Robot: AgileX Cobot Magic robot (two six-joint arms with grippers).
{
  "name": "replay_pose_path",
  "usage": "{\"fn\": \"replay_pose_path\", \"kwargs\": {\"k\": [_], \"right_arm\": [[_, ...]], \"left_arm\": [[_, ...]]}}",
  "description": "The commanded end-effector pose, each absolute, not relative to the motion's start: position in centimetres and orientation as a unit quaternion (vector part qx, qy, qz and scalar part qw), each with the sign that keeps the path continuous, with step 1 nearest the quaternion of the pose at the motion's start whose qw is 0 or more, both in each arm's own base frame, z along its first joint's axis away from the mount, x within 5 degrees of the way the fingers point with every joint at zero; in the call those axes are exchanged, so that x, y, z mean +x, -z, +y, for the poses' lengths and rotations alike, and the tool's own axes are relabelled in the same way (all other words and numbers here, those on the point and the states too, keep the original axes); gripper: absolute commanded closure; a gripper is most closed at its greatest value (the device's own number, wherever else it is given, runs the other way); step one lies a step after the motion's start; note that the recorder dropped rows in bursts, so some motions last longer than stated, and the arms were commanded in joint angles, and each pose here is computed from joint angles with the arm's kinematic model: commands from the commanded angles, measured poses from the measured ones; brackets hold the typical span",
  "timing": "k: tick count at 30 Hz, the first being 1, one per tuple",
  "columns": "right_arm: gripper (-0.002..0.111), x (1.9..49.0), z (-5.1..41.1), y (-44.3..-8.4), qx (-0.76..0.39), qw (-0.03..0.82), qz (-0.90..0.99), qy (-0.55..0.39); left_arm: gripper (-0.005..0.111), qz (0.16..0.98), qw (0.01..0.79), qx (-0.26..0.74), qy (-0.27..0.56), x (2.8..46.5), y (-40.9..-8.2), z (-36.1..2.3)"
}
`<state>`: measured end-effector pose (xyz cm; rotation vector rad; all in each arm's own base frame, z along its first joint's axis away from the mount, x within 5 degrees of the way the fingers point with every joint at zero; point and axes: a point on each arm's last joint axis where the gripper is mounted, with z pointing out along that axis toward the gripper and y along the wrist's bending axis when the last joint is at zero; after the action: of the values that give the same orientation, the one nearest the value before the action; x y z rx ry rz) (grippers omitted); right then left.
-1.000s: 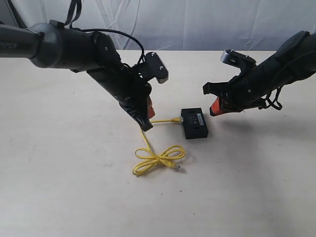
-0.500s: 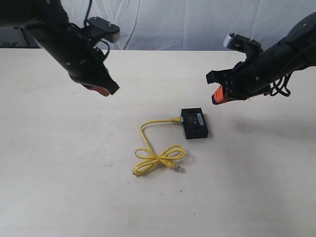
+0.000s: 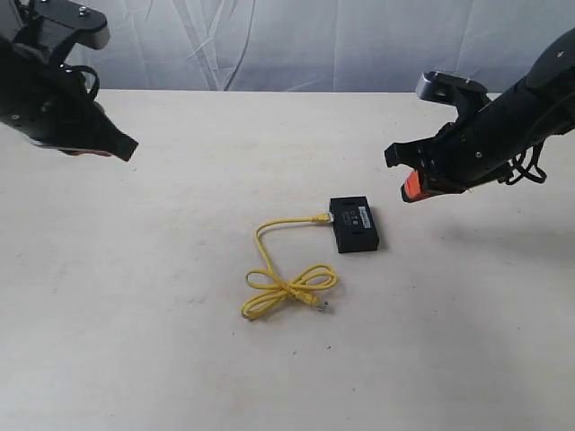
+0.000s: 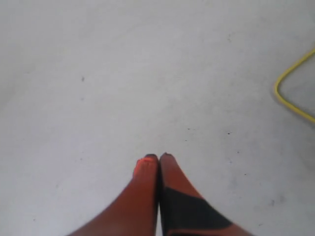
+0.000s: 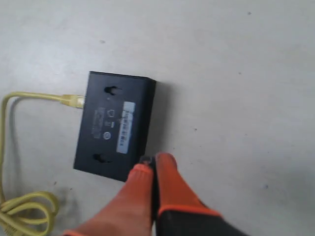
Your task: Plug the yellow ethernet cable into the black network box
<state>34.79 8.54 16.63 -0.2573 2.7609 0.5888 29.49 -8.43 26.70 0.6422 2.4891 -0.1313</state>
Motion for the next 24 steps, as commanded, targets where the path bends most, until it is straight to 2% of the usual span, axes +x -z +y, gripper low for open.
{"fn": "replay_pose_path", "kwargs": {"k": [1, 11, 16, 24], "right_arm": [[0.109, 34.6, 9.2, -16.4, -0.092, 0.173, 0.963, -0.185], [0.109, 33.3, 10.9, -17.5, -0.142, 0.16, 0.965, -0.15], [0.109, 32.2, 10.3, -19.9, -0.149, 0.16, 0.967, -0.128], [0.109, 29.5, 9.4, -23.9, -0.163, 0.148, 0.969, -0.114]], "left_arm": [[0.107, 0.917, 0.347, 0.194, 0.022, 27.5, -27.9, -7.1], [0.107, 0.882, 0.434, 0.182, -0.006, 22.9, -33.1, -5.4], [0.107, 0.871, 0.459, 0.178, -0.006, 21.0, -34.8, -4.9], [0.107, 0.866, 0.47, 0.17, 0.004, 19.8, -35.7, -4.7]]}}
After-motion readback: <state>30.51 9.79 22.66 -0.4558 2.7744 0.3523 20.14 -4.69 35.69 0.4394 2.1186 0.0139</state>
